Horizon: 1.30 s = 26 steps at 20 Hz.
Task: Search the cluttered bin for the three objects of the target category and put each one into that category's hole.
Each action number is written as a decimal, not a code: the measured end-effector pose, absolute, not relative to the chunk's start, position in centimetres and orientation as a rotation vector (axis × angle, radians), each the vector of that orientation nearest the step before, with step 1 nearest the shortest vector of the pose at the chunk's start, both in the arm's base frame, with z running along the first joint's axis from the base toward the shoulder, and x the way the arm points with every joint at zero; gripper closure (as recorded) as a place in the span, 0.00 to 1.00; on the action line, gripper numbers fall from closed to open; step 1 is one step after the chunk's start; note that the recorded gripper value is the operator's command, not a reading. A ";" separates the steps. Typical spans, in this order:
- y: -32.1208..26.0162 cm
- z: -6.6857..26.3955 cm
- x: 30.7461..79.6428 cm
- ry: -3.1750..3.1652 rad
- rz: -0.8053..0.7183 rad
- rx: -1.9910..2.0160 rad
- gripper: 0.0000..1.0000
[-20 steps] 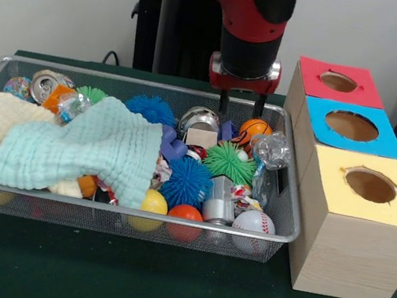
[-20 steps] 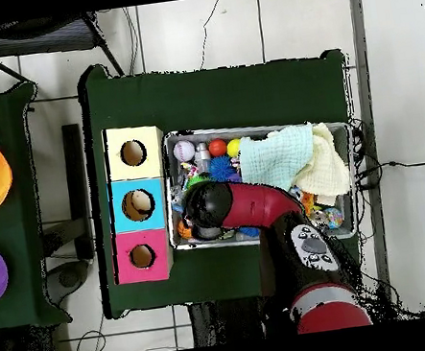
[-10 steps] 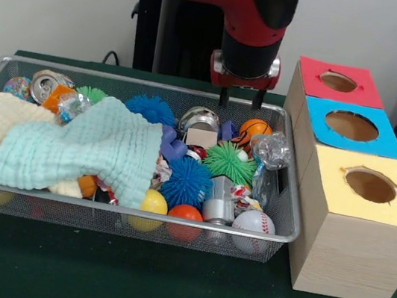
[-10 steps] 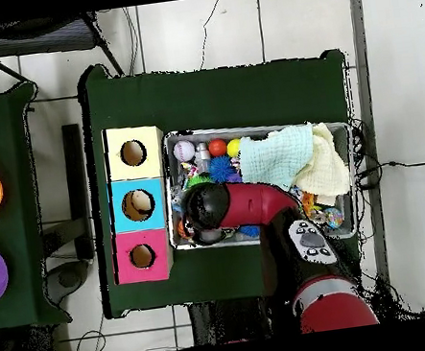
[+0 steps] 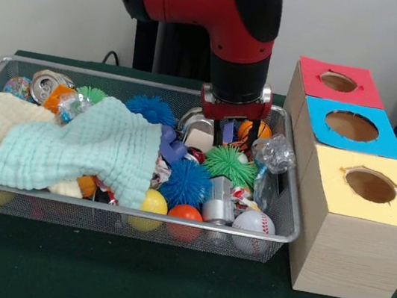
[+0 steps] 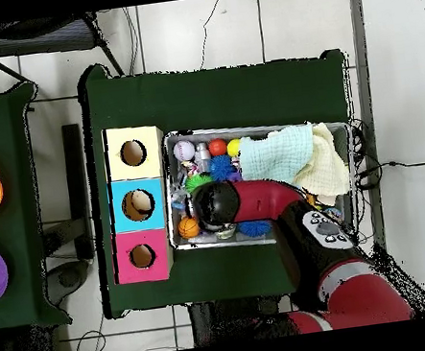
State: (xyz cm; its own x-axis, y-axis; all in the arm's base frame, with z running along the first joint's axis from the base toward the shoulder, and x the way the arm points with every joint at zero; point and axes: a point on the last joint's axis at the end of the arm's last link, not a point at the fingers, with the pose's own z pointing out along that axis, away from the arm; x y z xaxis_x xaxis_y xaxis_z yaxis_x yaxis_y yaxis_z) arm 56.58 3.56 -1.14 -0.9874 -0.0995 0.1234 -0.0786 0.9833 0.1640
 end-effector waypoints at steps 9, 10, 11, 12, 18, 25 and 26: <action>3.4 -1.2 56.8 -3.004 -0.292 0.216 0.00; 3.4 -1.2 56.8 -3.001 -0.297 0.220 0.00; 3.4 -1.3 56.9 -2.998 -0.304 0.228 0.00; 3.4 -1.3 56.9 -2.995 -0.307 0.233 0.00; 3.5 -1.4 57.7 -2.947 -0.315 0.253 0.00; 3.6 -1.7 59.1 -2.848 -0.343 0.254 0.00; 3.6 -1.8 59.2 -2.842 -0.346 0.252 0.00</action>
